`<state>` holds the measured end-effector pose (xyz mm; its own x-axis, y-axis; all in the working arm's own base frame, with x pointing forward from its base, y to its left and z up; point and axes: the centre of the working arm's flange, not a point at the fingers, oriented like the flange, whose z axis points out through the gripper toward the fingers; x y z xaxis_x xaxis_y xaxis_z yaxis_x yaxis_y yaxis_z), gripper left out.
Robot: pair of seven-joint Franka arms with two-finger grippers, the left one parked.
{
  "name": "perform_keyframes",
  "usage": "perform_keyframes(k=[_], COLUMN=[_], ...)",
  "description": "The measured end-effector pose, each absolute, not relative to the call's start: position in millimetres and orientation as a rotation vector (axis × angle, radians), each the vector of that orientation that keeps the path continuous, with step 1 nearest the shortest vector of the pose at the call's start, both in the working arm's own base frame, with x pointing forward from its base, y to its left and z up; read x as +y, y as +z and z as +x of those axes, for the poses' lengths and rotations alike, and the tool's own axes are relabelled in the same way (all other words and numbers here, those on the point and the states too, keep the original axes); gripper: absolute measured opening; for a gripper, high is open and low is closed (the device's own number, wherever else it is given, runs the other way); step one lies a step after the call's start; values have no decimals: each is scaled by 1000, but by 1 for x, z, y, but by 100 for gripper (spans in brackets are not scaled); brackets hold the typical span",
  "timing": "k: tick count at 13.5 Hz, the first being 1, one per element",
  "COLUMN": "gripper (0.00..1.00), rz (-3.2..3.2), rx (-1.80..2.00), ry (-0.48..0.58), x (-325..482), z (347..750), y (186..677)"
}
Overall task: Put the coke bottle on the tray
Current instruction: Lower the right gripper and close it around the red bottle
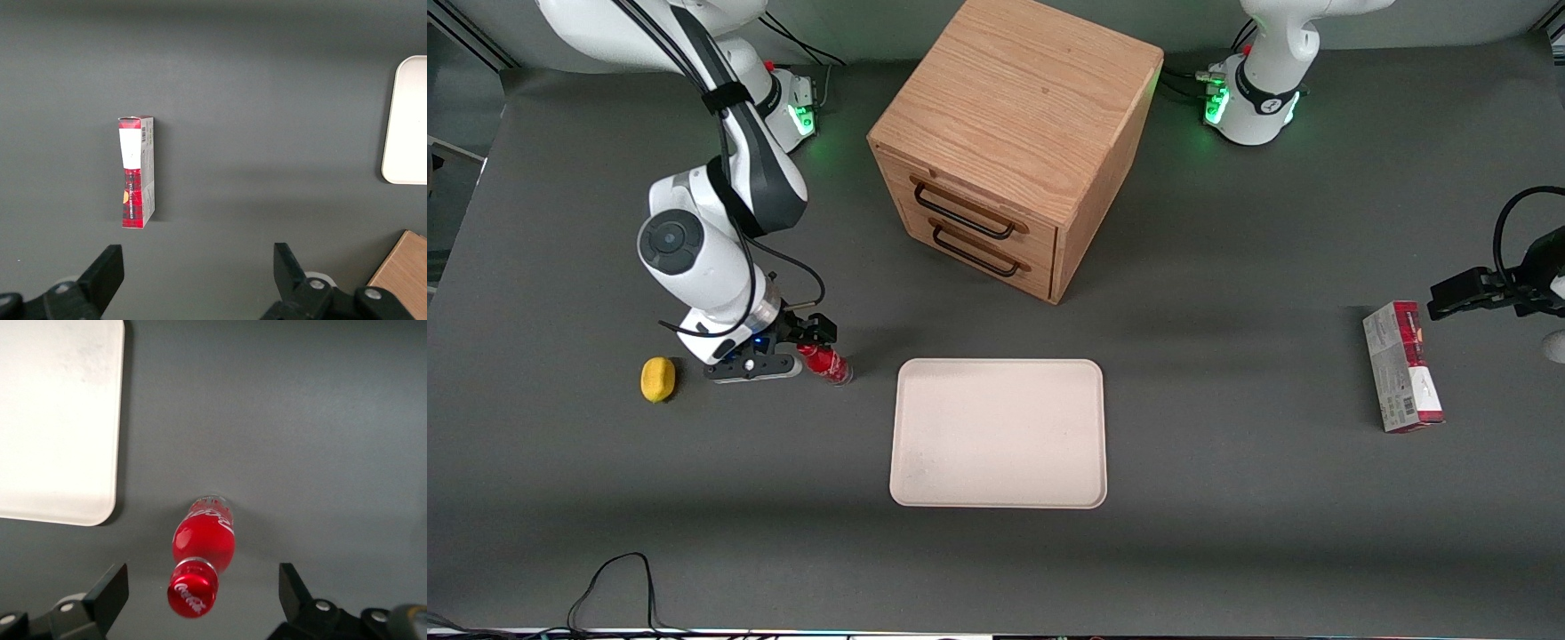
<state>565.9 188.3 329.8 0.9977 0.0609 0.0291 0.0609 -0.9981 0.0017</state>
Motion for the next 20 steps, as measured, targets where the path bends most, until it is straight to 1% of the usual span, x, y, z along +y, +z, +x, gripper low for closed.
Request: perform_keyframes(k=[3, 6, 7, 8, 9, 10, 12, 13, 15, 16, 18, 20], gripper=[100, 100, 100, 97, 97, 90, 67, 54, 34, 31, 31, 31], rz=[3134, 3134, 3134, 3134, 3134, 3134, 3134, 3134, 3134, 3134, 3135, 3140], rx=[118, 120, 120, 120, 120, 120, 120, 120, 119, 119, 119, 119], ry=[20, 22, 23, 23, 23, 23, 23, 24, 25, 25, 27, 53], x=[196, 197, 197, 197, 197, 197, 197, 197, 197, 197, 197, 199], z=[562, 562, 562, 562, 562, 562, 562, 562, 562, 562, 563, 568], y=[319, 319, 319, 319, 319, 319, 319, 319, 319, 319, 320, 329])
